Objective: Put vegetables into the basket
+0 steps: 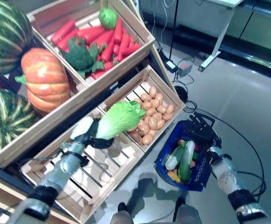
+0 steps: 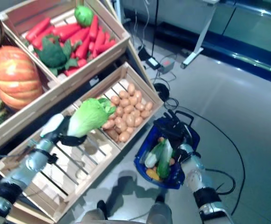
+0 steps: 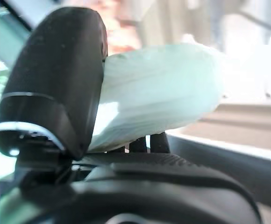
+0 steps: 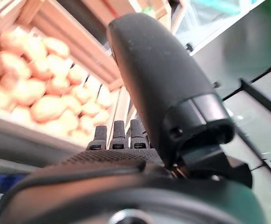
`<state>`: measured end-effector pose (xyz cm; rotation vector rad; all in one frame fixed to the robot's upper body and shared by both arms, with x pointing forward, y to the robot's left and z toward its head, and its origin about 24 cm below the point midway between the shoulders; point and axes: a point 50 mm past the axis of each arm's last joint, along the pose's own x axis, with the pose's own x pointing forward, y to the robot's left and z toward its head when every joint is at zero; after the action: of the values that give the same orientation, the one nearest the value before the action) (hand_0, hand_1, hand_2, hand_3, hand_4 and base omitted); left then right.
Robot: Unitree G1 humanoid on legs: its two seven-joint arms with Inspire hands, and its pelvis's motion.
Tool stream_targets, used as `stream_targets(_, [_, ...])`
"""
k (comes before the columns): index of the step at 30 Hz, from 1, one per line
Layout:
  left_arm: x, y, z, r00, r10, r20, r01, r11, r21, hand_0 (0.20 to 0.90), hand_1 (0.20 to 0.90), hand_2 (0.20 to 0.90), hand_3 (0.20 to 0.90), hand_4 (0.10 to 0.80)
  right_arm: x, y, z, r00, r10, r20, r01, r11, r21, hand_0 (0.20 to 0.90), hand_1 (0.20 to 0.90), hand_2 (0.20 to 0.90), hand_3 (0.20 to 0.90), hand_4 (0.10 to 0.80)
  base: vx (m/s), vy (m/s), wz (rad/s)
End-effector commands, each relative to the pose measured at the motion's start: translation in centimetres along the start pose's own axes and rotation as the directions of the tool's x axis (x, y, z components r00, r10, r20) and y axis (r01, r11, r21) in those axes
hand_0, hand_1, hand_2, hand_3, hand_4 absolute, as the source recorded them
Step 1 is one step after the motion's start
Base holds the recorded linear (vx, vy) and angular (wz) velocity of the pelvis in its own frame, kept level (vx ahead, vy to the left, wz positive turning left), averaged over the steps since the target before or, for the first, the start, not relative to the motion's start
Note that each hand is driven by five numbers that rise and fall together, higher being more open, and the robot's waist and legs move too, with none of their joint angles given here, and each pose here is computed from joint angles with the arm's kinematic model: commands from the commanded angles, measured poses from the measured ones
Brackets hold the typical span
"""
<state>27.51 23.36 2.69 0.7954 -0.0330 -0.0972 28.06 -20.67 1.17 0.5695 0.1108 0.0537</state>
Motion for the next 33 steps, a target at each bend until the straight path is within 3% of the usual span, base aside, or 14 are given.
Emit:
stream_targets(1, [1.8,4.5,3.7,0.958,0.247,0.147,-0.224,0.962,-0.157,0.300,0.300,0.300,0.300,0.400,1.3,4.0,2.5,0.972,0.160,0.170,-0.157,0.987,-0.030,0.900,0.900,0.900,0.900,0.800,0.089,-0.020,-0.08])
stream_targets(9, [2.4,0.7,6.2,0.963,0.223,0.149,-0.168,0.935,-0.311,0.300,0.300,0.300,0.300,0.400,1.5,7.0,0.9,0.953,0.278,0.121,-0.282,0.959,0.019,0.900,0.900,0.900,0.900,0.800,0.069,-0.037,-0.01])
stream_targets(19, [3.5,-2.1,7.7,0.979,0.144,0.145,-0.099,0.955,-0.278,0.300,0.300,0.300,0.300,0.400,1.6,8.4,-2.1,0.956,0.294,0.003,-0.294,0.956,-0.004,0.900,0.900,0.900,0.900,0.800,0.059,-0.029,0.00])
stream_targets(28, [4.0,-3.0,8.7,0.978,0.127,0.167,-0.088,0.972,-0.220,0.300,0.300,0.300,0.300,0.400,2.4,10.6,-1.5,0.957,0.286,0.039,-0.279,0.952,-0.123,0.900,0.900,0.900,0.900,0.800,0.000,0.000,0.00])
stream_targets(33, [3.9,-3.3,9.3,0.971,0.134,0.199,-0.087,0.970,-0.228,0.300,0.300,0.300,0.300,0.400,2.8,11.6,-1.0,0.956,0.289,0.058,-0.283,0.954,-0.097,0.900,0.900,0.900,0.900,0.800,0.000,0.000,0.00])
